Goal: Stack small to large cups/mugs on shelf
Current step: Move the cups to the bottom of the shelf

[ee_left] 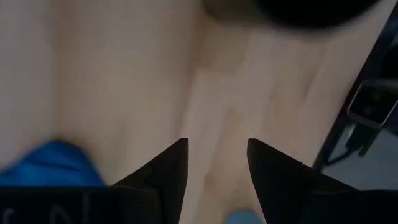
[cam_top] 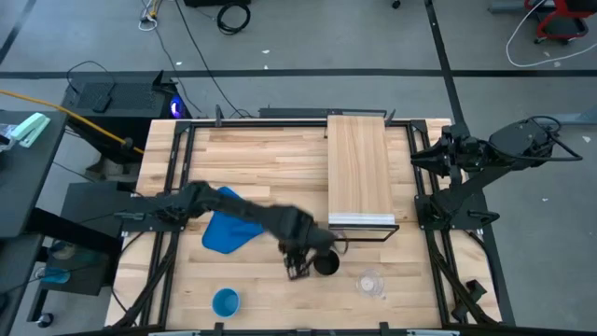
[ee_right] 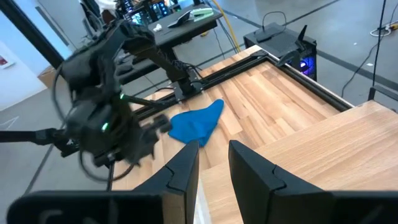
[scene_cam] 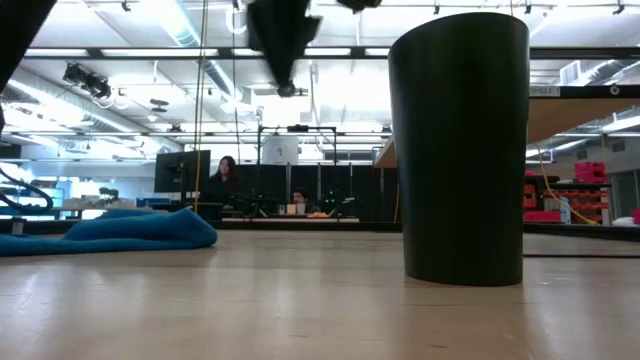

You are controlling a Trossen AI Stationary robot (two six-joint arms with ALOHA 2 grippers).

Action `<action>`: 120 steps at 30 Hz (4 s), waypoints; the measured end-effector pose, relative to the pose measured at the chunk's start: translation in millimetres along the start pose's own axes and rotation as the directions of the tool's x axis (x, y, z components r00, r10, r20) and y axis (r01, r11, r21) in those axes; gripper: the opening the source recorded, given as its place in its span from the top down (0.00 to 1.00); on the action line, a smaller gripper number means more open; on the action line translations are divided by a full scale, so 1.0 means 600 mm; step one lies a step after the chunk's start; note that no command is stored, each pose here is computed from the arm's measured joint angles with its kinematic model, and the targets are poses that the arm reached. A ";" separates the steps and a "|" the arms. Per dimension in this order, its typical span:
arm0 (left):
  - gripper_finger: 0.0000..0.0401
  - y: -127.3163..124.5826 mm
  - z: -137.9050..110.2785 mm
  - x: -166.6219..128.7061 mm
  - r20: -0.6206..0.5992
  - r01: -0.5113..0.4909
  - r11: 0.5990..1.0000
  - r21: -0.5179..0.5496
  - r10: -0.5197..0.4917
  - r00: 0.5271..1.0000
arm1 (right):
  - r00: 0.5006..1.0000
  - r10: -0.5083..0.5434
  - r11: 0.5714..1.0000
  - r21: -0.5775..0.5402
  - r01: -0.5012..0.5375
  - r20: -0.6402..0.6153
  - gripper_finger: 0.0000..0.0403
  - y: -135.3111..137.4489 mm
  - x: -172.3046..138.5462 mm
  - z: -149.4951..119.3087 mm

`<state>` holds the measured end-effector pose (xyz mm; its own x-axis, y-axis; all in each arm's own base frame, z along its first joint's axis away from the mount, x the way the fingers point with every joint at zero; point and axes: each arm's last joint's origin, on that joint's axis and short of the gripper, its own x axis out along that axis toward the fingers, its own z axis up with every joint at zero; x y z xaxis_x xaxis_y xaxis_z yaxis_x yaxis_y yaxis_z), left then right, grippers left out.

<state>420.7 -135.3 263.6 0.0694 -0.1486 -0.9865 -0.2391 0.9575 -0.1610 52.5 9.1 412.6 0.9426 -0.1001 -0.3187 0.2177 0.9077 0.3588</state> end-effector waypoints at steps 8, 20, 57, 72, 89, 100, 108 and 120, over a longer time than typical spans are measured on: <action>0.57 -0.023 0.016 0.044 0.139 0.049 0.996 -0.070 -0.039 0.989 | 1.000 -0.001 1.000 -0.003 0.001 -0.001 0.76 0.000 0.000 0.000; 0.61 -0.027 0.037 0.046 0.277 0.094 0.992 -0.089 -0.066 0.959 | 1.000 0.019 1.000 -0.003 -0.019 -0.013 0.76 0.001 0.000 -0.001; 0.77 0.002 -0.141 -0.113 0.090 -0.167 0.924 -0.343 0.210 0.974 | 0.999 0.013 1.000 -0.019 -0.014 -0.036 0.76 -0.001 0.000 -0.004; 0.77 0.026 -0.374 -0.095 0.085 0.071 0.703 -0.707 -0.014 0.996 | 0.999 0.003 1.000 -0.024 -0.004 -0.051 0.76 -0.003 0.000 -0.007; 0.67 0.000 -0.388 -0.027 0.127 0.245 0.658 -0.712 -0.222 0.967 | 0.999 0.003 1.000 -0.020 -0.004 -0.051 0.76 -0.003 0.000 -0.007; 0.64 -0.018 -0.375 0.020 0.052 0.156 0.696 -0.701 -0.167 0.984 | 0.999 0.003 1.000 -0.020 -0.004 -0.050 0.76 -0.003 0.000 -0.007; 0.62 -0.026 -0.369 0.043 0.036 0.129 0.717 -0.685 -0.143 0.989 | 0.999 0.003 1.000 -0.019 -0.004 -0.050 0.76 -0.003 0.000 -0.007; 0.67 -0.034 -0.362 0.078 -0.010 0.058 0.722 -0.690 -0.090 0.996 | 0.999 0.003 1.000 -0.018 -0.004 -0.050 0.76 -0.003 0.000 -0.007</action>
<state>218.1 -215.3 213.6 0.0811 -0.2363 -0.9683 -0.8367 0.5118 -0.1950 51.1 9.3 408.6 0.9295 -0.0765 -0.3608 0.2089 0.9154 0.3441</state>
